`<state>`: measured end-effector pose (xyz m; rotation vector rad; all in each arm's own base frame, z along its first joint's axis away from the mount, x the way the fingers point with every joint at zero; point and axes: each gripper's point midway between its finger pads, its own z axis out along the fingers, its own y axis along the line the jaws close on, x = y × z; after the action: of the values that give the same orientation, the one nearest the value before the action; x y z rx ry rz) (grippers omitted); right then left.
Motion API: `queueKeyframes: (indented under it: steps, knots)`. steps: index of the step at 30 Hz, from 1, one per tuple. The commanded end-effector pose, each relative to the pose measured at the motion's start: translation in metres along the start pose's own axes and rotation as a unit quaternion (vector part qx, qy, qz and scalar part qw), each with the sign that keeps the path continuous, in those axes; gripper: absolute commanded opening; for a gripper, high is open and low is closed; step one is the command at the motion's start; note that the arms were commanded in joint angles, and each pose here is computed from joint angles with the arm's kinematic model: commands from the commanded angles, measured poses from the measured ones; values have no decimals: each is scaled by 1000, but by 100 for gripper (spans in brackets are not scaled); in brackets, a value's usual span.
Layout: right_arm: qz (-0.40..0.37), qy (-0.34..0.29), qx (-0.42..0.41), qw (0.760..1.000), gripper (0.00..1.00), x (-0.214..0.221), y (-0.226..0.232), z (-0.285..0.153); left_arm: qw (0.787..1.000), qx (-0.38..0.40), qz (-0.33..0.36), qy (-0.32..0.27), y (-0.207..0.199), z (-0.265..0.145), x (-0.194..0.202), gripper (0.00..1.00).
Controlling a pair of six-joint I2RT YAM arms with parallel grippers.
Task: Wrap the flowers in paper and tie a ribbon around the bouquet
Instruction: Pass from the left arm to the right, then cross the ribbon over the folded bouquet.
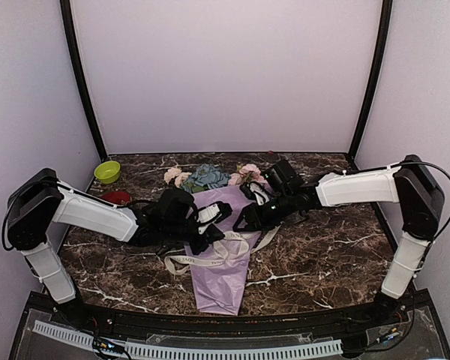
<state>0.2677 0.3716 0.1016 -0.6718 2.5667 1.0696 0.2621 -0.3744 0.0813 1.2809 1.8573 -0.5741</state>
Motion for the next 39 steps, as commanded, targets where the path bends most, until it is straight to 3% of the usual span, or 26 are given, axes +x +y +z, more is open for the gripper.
queueKeyframes:
  steps: [1, 8, 12, 14, 18, 20, 25, 33, 39]
  knots:
    - [-21, -8, -1, 1000, 55, 6, 8, -1, 1000, 8, -14, -27, 4, -1, -15, 0]
    - [-22, 2, -37, 999, 47, 25, 20, 4, 999, 12, -23, -28, 9, -2, -15, 0]
    - [-13, -4, -40, 999, 11, 23, 20, 6, 999, 16, -19, -25, 9, 0, -14, 0]
    - [-12, -11, -28, 999, 0, 18, 17, 5, 1000, 21, -12, -19, 8, 0, -14, 6]
    - [-11, -20, 15, 1000, 0, 6, 4, 1, 1000, 3, -12, -10, 21, -11, -19, 44]
    - [-8, -18, 24, 1000, 0, 3, -1, 1, 999, -9, -31, -30, 33, -23, -31, 56]
    - [-13, -21, 23, 999, 0, -8, 1, 2, 999, -3, -22, -38, 35, -37, -44, 60]
    - [-6, -42, 38, 998, 0, -41, -10, -2, 987, 76, 131, -44, 0, -42, -27, 69]
    - [-18, -38, 55, 998, 0, -56, -11, 0, 982, 82, 168, 33, 8, -16, 4, 71]
